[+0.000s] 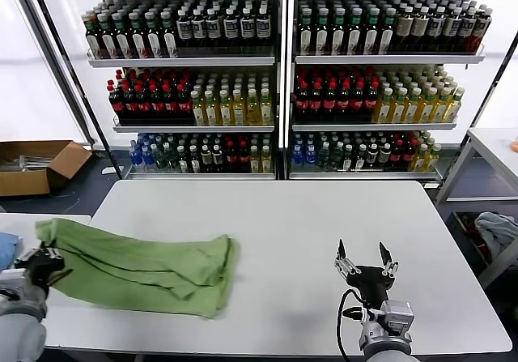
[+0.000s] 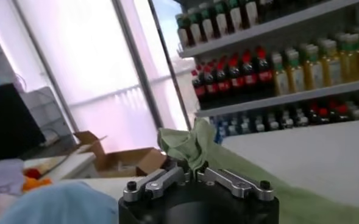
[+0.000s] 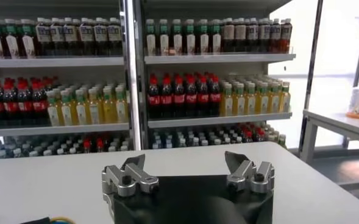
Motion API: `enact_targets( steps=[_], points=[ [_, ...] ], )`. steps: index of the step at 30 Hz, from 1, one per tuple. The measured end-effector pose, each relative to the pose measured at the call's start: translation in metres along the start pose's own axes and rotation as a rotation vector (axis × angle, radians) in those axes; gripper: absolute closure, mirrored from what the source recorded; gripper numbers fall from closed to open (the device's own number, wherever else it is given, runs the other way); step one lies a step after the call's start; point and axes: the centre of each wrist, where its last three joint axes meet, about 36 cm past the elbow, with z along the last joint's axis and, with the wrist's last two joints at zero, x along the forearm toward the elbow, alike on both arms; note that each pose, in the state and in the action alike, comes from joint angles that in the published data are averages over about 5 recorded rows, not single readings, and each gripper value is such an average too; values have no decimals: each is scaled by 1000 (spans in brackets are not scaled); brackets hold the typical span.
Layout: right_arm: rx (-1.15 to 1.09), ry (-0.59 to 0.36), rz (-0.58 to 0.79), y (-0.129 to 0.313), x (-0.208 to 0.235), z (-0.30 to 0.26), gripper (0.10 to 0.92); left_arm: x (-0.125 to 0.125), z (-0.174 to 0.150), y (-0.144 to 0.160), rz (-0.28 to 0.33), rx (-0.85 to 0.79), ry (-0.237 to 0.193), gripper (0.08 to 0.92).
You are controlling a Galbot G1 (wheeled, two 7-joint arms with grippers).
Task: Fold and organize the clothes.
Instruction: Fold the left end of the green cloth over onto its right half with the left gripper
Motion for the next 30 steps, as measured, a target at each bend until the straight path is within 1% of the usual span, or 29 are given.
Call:
enact_targets(
  steps=[3,7,12,17,22,26,30],
  points=[
    [1,2,5,-1,0,1,200,0,-9,4,-3,-9,-12,895],
    [0,3,12,-3,1,2,200,9,-16,-11,38,-5,-21,895],
    [-2,3,21,-4,4,2,200,26,-15,-54,135,19,-13,895],
    [-3,4,33,-5,7,3,200,41,-8,-102,244,47,12,895],
    [-2,8,41,-6,9,6,200,55,-2,-144,337,63,31,895],
    [-1,13,43,-6,10,9,200,61,3,-170,393,67,45,895],
    [0,18,43,-4,10,12,200,64,9,-190,434,71,63,895]
  ],
)
